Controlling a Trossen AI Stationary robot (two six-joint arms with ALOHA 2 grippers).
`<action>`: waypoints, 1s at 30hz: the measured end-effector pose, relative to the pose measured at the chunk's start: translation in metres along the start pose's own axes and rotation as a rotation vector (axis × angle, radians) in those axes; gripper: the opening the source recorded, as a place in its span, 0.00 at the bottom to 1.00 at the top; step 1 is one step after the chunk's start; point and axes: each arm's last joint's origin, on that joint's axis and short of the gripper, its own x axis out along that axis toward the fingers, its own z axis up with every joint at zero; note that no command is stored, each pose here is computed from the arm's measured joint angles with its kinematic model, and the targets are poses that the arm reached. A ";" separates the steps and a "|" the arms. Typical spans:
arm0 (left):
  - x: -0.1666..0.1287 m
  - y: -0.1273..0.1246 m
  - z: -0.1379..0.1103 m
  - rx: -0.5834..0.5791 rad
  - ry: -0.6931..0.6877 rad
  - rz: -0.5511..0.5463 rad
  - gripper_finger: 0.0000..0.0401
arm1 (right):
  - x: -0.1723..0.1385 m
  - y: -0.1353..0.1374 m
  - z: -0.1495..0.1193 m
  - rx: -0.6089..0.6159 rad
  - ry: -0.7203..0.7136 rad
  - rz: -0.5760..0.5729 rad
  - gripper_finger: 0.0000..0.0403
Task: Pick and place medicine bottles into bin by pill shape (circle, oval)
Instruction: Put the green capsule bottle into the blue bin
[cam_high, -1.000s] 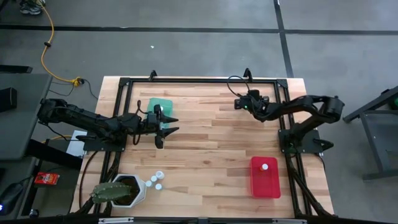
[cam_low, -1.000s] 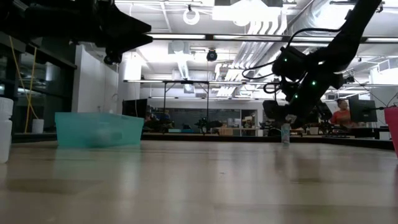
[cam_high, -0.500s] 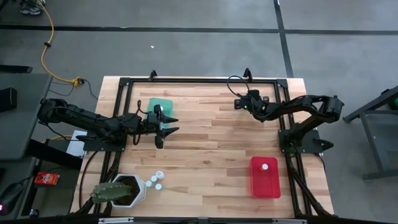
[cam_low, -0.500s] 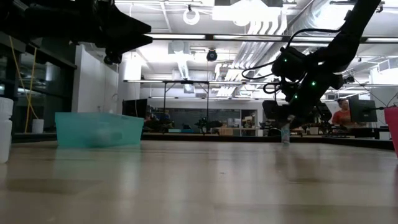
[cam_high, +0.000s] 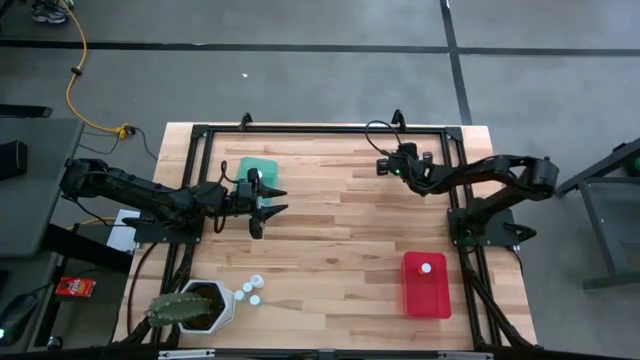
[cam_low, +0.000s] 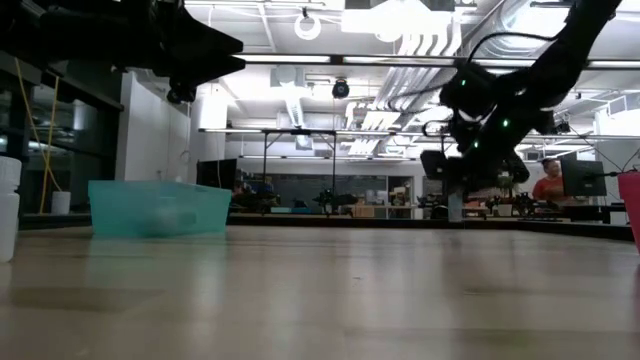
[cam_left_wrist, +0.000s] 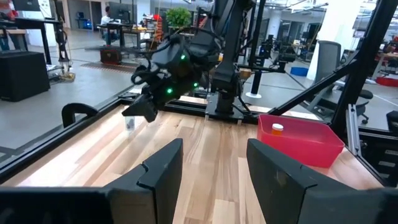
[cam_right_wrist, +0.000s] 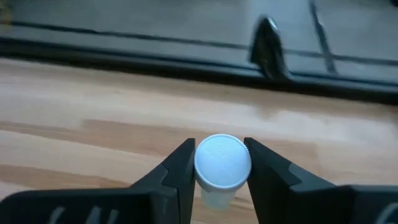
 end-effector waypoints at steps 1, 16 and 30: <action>0.000 0.000 0.000 0.003 0.000 0.000 0.42 | -0.004 0.002 0.003 -0.001 -0.014 0.020 0.26; 0.000 0.002 0.000 0.006 -0.007 0.069 0.42 | -0.078 0.051 0.037 -0.031 -0.272 0.745 0.27; 0.024 -0.004 -0.005 0.017 0.070 0.044 0.42 | -0.125 0.133 0.040 -0.466 -0.135 1.043 0.27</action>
